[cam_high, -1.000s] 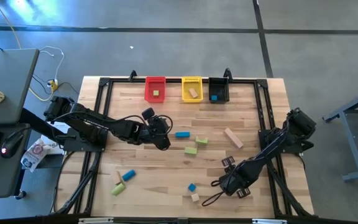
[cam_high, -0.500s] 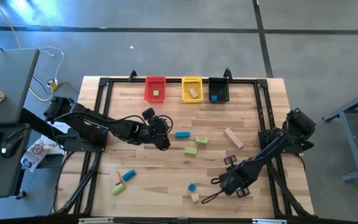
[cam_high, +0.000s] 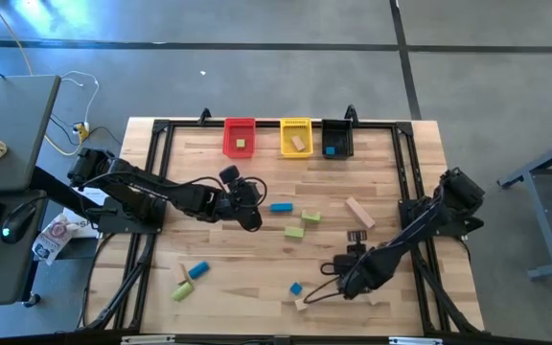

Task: Sort & place blocks by color
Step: Put the blue block into the black bin

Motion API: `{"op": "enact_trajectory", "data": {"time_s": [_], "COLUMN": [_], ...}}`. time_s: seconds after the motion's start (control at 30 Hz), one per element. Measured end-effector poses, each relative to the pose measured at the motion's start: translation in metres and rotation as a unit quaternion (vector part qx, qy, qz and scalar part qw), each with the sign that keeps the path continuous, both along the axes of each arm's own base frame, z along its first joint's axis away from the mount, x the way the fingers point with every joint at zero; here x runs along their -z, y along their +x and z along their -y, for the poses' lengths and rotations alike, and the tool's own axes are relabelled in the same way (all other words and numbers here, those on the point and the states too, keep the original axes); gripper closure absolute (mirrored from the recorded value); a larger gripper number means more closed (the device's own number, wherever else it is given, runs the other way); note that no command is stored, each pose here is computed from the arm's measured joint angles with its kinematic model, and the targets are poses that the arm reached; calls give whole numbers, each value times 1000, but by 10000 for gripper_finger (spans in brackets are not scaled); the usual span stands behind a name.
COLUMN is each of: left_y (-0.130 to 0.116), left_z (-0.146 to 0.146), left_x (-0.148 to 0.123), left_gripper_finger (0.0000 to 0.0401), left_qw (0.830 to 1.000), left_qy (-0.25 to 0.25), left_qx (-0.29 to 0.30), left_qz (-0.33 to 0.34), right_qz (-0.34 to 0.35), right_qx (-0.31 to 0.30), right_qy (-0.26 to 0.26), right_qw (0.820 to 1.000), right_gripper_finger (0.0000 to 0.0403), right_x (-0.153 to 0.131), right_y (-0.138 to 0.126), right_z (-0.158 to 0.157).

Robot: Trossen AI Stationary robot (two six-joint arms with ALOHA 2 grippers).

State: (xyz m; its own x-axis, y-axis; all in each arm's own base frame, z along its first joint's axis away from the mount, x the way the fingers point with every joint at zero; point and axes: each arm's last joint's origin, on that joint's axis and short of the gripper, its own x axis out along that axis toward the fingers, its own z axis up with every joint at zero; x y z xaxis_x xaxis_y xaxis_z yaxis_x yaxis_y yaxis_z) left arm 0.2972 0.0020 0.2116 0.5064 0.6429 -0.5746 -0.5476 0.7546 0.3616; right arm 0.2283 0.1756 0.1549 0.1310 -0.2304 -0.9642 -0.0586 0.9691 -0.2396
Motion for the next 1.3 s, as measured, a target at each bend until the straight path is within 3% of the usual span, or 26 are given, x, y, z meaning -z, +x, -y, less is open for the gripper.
{"op": "enact_trajectory", "data": {"time_s": [0.33,0.7,0.93,1.3], "left_y": [-9,-18,-19,-12], "left_z": [-25,-68,-84,-82], "left_x": [7,10,9,8], "left_gripper_finger": [233,233,233,233], "left_qw": [998,993,993,990], "left_qy": [-24,-48,-69,-132], "left_qx": [-27,-54,-41,28], "left_qz": [-56,-95,-88,-49], "right_qz": [72,49,43,104], "right_qx": [72,126,157,265], "right_qy": [-107,-187,-222,-246], "right_qw": [989,973,961,926], "right_gripper_finger": [290,290,290,290], "right_x": [-5,-8,-20,-59], "right_y": [33,58,62,47], "right_z": [48,128,180,268]}}
